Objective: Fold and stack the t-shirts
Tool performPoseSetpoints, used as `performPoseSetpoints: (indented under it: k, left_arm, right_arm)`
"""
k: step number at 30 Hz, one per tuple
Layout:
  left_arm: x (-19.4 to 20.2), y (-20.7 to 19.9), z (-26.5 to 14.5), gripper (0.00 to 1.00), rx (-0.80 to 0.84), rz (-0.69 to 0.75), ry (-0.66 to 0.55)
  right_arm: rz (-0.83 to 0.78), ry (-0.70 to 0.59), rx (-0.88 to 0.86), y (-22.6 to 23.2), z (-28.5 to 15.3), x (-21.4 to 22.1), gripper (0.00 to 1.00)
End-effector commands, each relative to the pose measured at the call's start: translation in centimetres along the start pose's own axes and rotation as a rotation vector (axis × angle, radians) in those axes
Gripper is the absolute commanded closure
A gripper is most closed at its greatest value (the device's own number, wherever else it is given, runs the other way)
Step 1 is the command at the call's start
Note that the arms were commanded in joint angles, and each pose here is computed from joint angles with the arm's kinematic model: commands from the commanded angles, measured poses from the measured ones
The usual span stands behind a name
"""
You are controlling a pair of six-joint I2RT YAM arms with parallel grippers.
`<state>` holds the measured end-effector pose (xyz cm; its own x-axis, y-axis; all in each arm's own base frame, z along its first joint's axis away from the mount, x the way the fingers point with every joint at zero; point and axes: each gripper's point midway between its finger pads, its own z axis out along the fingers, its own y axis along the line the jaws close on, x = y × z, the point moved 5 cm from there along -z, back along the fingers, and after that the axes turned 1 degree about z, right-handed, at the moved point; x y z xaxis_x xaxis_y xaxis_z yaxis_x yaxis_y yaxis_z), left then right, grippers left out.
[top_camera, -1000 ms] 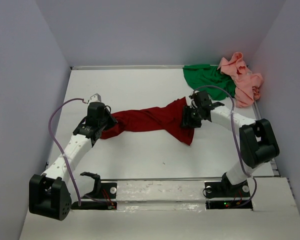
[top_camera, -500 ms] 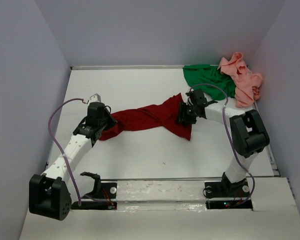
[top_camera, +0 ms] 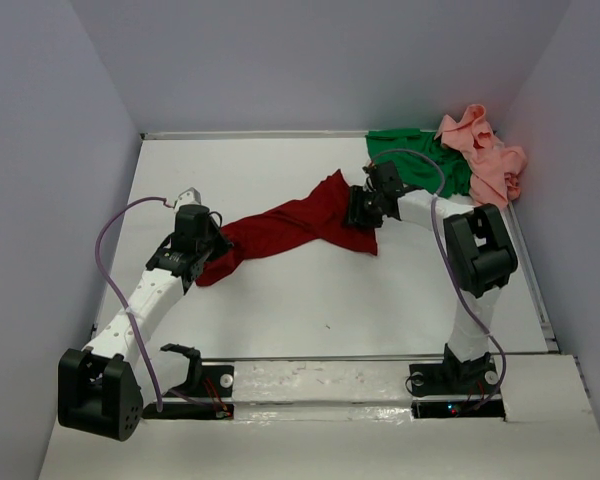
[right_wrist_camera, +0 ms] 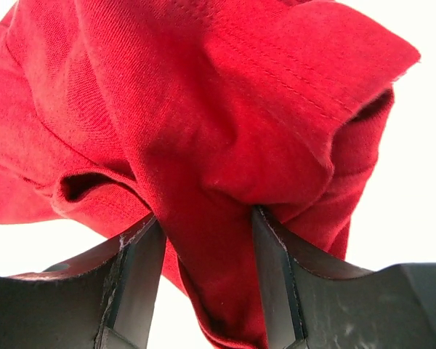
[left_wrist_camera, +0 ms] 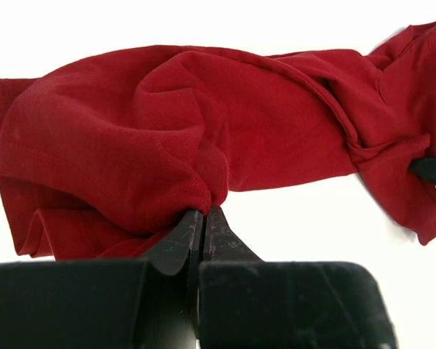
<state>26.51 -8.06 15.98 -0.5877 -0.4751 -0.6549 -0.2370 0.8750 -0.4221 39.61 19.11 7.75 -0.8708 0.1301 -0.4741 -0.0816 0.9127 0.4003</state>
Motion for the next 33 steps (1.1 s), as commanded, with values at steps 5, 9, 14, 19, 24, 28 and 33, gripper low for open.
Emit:
performPoseSetpoints:
  k: [5, 9, 14, 19, 24, 28, 33]
  left_arm:
    - [-0.4, -0.1, -0.4, 0.96, -0.005, 0.02, -0.016]
    - [-0.4, -0.1, -0.4, 0.96, -0.002, 0.021, -0.013]
    - [-0.4, -0.2, -0.2, 0.96, -0.001, 0.022, -0.013]
    - [0.2, 0.1, 0.2, 0.96, -0.006, 0.022, -0.003]
    - [0.7, 0.3, 0.6, 0.96, -0.001, 0.013, 0.004]
    - [1.0, 0.3, 0.9, 0.96, 0.011, 0.013, 0.009]
    - [1.3, 0.3, 1.1, 0.96, 0.013, 0.015, 0.013]
  right_arm:
    - [-0.086, -0.126, -0.008, 1.7, -4.1, -3.3, 0.44]
    - [-0.154, -0.213, 0.005, 2.5, -8.2, -3.9, 0.42]
    - [-0.338, -0.267, -0.087, 5.0, -11.5, -4.0, 0.37]
    - [-0.542, -0.249, -0.149, 5.8, -10.5, -3.6, 0.3]
    - [-0.703, -0.199, -0.144, 6.1, -7.8, -3.6, 0.27]
    - [-0.859, -0.214, -0.201, 7.5, -7.7, -5.5, 0.27]
    - [-0.952, -0.195, -0.231, 8.6, -8.2, -7.1, 0.27]
